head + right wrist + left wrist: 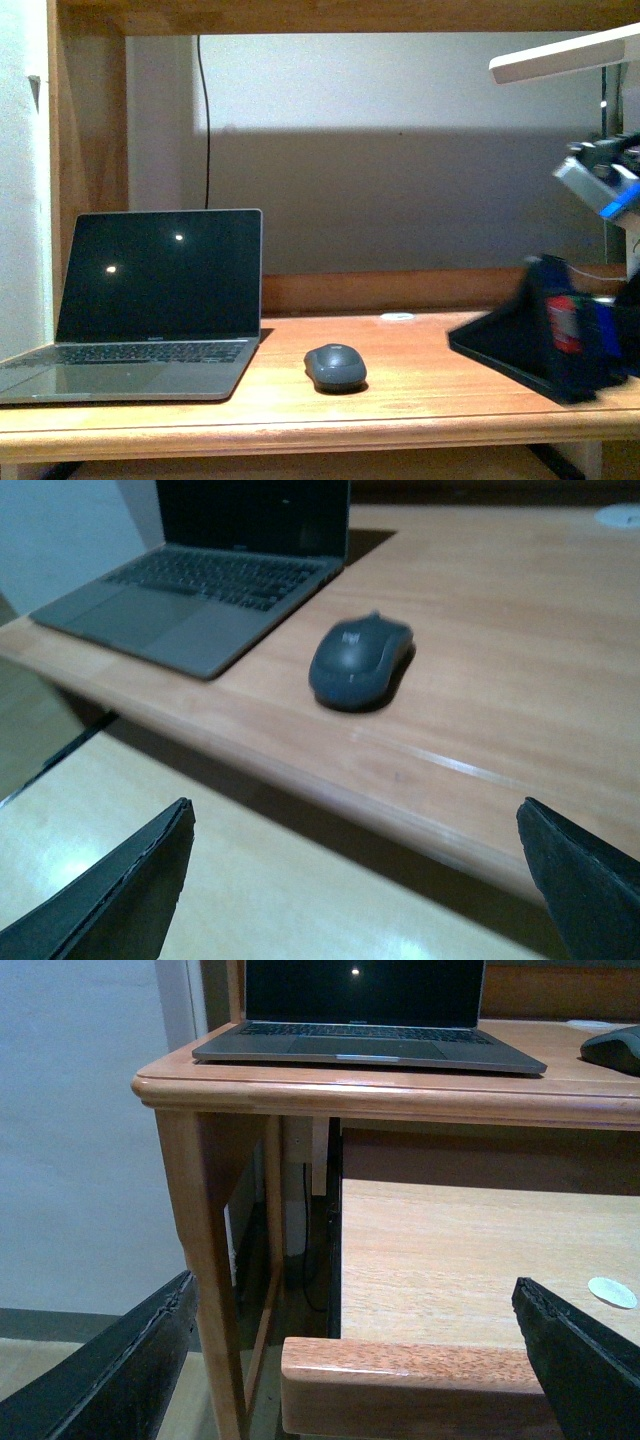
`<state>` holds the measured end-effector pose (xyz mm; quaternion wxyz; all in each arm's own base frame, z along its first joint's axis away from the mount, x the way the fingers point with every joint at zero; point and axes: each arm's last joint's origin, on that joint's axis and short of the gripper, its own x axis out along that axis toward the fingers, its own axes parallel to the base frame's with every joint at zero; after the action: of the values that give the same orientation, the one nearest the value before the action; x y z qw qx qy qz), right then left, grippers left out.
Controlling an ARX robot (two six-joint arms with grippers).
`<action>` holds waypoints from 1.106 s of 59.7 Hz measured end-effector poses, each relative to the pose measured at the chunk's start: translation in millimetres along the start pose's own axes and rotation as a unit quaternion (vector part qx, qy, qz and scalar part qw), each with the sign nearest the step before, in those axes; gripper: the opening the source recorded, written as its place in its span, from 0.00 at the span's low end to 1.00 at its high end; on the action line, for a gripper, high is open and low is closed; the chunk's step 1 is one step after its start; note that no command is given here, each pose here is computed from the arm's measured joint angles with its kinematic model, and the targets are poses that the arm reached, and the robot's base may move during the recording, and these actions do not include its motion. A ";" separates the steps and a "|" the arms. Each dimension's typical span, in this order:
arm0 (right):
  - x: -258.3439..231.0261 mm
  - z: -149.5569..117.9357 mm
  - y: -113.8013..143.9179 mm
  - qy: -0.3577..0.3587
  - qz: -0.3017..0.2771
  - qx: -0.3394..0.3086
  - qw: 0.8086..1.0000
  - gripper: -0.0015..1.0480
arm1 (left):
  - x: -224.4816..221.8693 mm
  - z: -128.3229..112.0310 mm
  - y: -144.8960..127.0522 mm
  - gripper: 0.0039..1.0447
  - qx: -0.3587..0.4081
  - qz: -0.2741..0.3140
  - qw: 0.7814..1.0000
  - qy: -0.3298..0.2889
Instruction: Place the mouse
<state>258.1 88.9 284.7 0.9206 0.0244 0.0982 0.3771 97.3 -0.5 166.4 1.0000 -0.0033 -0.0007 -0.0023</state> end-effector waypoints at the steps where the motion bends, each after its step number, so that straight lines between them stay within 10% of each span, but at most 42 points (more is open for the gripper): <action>1: -3.6 -1.5 -0.3 -0.001 0.003 0.000 1.000 0.93 | 0.0 0.0 0.0 0.93 0.000 0.000 1.000 0.000; 66: -138.9 -114.1 7.8 0.086 0.134 0.081 0.984 0.93 | 0.0 0.0 0.0 0.93 0.000 0.000 1.000 0.000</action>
<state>133.3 -6.0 196.5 0.8450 0.0794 0.2028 0.4884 97.3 -0.5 166.4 1.0000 -0.0033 -0.0007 -0.0023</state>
